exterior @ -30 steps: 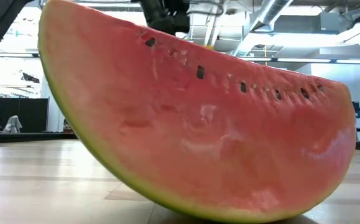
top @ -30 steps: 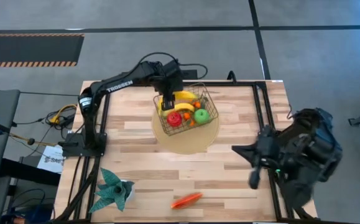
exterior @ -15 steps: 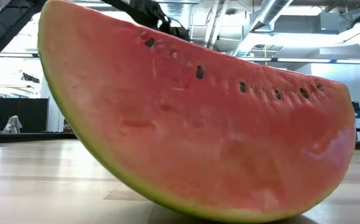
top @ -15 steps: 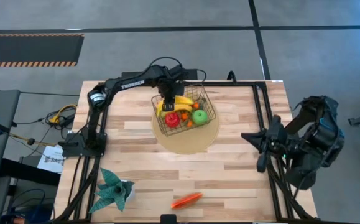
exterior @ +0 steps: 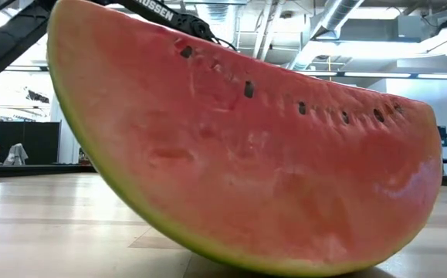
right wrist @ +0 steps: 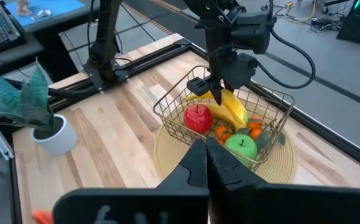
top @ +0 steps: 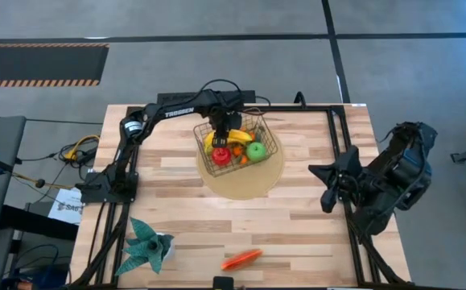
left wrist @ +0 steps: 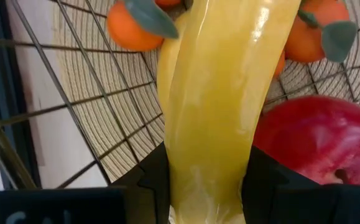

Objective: Build produce basket
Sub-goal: Put the banana into the basket

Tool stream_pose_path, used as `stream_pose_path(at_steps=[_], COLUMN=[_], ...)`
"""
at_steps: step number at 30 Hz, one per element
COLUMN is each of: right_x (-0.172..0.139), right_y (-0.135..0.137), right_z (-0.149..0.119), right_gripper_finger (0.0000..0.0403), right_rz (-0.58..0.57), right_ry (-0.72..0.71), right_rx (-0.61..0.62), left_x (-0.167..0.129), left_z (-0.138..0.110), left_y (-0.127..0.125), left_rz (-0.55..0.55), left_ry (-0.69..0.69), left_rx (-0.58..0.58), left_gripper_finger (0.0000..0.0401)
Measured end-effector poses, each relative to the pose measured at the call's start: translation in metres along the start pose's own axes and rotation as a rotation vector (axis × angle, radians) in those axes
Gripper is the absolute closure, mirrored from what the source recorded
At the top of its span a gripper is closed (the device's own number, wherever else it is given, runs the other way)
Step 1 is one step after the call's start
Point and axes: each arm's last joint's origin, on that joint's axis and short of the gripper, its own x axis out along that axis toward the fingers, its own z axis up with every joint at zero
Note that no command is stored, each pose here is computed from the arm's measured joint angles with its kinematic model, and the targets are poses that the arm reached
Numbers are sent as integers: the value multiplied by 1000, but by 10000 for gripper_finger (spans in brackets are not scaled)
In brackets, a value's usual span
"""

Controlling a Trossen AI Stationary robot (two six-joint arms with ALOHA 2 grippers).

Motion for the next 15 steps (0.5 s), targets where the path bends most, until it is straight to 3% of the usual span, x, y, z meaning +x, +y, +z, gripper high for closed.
stream_pose_path(at_steps=[9, 15], right_x=[2, 2], right_y=[0, 1], right_z=[0, 0], right_gripper_finger=[401, 396], right_rz=[-3, 0], right_ry=[22, 21], right_rx=[5, 11], left_x=[0, 0], left_z=[3, 3], left_y=[-3, -4], left_rz=[13, 25], left_ry=[-3, 2], left_rx=[-5, -56], left_gripper_finger=[291, 184])
